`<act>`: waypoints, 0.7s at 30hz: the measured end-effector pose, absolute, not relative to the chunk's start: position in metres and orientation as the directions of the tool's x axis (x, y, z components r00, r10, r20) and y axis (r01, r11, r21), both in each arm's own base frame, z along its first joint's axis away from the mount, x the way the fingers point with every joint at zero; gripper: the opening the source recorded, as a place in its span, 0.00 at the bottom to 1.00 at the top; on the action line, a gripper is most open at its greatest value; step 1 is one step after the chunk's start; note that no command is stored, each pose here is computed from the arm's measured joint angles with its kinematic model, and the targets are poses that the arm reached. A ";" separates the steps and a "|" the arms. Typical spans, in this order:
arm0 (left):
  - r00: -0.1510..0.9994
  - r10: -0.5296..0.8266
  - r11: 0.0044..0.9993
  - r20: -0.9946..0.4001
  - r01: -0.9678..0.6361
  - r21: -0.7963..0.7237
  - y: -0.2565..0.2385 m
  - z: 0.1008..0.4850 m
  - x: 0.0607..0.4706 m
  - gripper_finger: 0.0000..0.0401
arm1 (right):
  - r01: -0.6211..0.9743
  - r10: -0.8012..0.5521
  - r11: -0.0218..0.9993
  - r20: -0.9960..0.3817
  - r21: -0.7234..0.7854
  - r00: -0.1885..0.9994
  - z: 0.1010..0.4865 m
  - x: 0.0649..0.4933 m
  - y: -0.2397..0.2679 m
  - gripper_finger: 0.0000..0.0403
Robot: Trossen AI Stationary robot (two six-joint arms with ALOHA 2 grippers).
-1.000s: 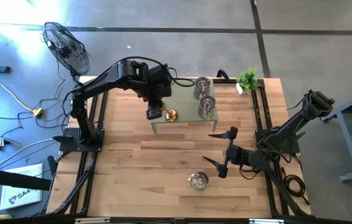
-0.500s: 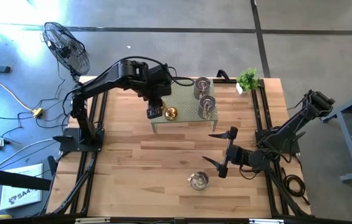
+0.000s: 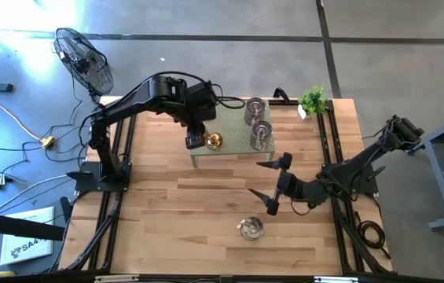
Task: Pick & Place candle stick holders
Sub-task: Put the gold candle holder on the shelf
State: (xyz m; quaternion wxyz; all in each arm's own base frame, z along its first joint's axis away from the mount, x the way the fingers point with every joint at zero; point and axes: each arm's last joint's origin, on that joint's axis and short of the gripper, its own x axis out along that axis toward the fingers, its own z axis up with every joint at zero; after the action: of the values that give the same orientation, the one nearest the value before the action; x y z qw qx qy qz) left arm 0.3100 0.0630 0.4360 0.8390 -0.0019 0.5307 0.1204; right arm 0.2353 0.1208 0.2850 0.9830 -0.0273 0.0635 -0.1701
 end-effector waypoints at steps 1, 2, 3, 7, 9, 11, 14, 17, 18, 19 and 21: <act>0.408 0.200 0.971 -0.891 -0.204 0.124 0.063 0.436 0.310 0.38 | 0.309 -0.316 0.948 -0.120 -0.070 0.941 0.285 0.237 0.119 0.99; 0.408 0.200 0.971 -0.891 -0.204 0.124 0.063 0.436 0.310 0.38 | 0.290 -0.296 0.955 -0.124 -0.066 0.947 0.285 0.238 0.118 0.99; 0.408 0.200 0.971 -0.891 -0.204 0.124 0.063 0.436 0.310 0.38 | 0.271 -0.277 0.961 -0.128 -0.062 0.952 0.285 0.240 0.116 0.99; 0.408 0.200 0.971 -0.891 -0.204 0.124 0.063 0.436 0.310 0.38 | 0.219 -0.219 0.976 -0.135 -0.020 0.966 0.285 0.243 0.113 0.99; 0.408 0.200 0.971 -0.891 -0.204 0.124 0.063 0.436 0.310 0.38 | 0.214 -0.212 0.977 -0.135 0.007 0.968 0.285 0.244 0.112 0.99; 0.408 0.200 0.971 -0.891 -0.204 0.124 0.063 0.436 0.310 0.38 | 0.205 -0.201 0.979 -0.136 0.015 0.970 0.285 0.244 0.112 0.99; 0.408 0.200 0.971 -0.891 -0.204 0.125 0.063 0.436 0.310 0.38 | 0.191 -0.187 0.982 -0.138 0.017 0.973 0.285 0.243 0.114 0.99; 0.408 0.200 0.971 -0.891 -0.204 0.125 0.063 0.436 0.310 0.38 | 0.178 -0.175 0.984 -0.133 0.015 0.976 0.285 0.243 0.115 0.99; 0.408 0.200 0.971 -0.891 -0.204 0.125 0.063 0.436 0.310 0.38 | 0.179 -0.176 0.984 -0.126 0.014 0.976 0.286 0.243 0.115 0.99; 0.408 0.200 0.971 -0.891 -0.204 0.124 0.063 0.436 0.310 0.38 | 0.184 -0.180 0.983 -0.118 0.017 0.977 0.287 0.243 0.115 0.99; 0.409 0.196 0.972 -0.891 -0.202 0.121 0.063 0.436 0.310 0.38 | 0.199 -0.196 0.980 -0.104 0.021 0.975 0.289 0.243 0.115 0.99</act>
State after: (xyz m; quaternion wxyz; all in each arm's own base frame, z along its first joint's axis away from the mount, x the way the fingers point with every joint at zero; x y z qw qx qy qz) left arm 0.3101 0.0628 0.4360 0.8394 -0.0031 0.5304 0.1186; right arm 0.2432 0.1146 0.2887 0.9936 0.0156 0.0509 -0.0994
